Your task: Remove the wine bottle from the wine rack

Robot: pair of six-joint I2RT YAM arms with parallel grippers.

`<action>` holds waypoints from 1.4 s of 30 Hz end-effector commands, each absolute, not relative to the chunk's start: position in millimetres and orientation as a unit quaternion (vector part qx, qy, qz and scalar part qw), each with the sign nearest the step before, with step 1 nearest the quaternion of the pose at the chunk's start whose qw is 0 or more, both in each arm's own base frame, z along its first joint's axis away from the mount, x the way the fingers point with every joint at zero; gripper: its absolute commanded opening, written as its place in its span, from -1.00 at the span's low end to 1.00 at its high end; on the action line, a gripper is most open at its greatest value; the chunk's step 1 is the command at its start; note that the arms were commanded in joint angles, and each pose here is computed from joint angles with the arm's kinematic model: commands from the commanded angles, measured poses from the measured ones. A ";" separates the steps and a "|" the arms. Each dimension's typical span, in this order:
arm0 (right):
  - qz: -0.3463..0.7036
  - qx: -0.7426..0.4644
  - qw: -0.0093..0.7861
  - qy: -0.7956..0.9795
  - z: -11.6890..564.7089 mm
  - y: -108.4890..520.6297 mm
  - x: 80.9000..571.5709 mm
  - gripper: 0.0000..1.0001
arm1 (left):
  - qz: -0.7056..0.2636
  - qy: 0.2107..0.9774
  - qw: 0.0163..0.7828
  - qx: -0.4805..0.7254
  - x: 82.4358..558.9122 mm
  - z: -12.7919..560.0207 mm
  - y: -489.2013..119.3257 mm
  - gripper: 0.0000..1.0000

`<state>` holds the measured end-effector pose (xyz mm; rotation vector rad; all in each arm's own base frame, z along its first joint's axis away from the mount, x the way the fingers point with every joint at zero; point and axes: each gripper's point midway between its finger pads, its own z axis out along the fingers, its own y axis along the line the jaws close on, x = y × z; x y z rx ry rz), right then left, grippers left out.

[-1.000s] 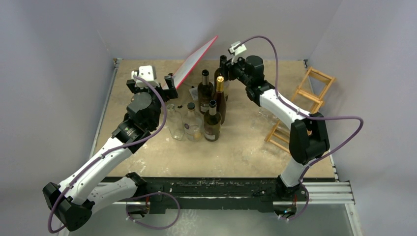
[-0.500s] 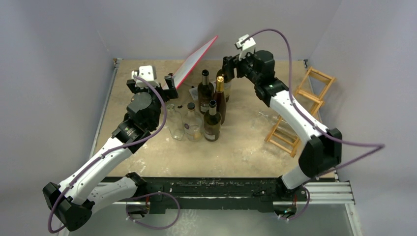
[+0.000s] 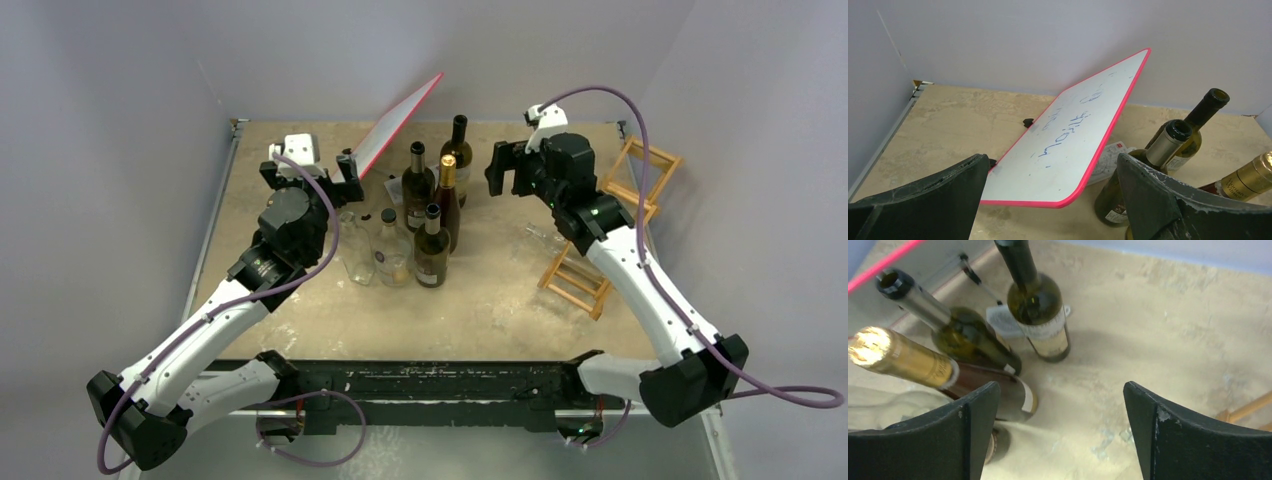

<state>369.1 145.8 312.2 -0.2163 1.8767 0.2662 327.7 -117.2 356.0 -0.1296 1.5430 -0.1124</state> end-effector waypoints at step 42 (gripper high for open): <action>0.016 -0.017 0.462 0.887 249.7 78.3 308.1 1.00 | -0.066 0.687 0.722 -0.048 319.9 365.8 -133.4 1.00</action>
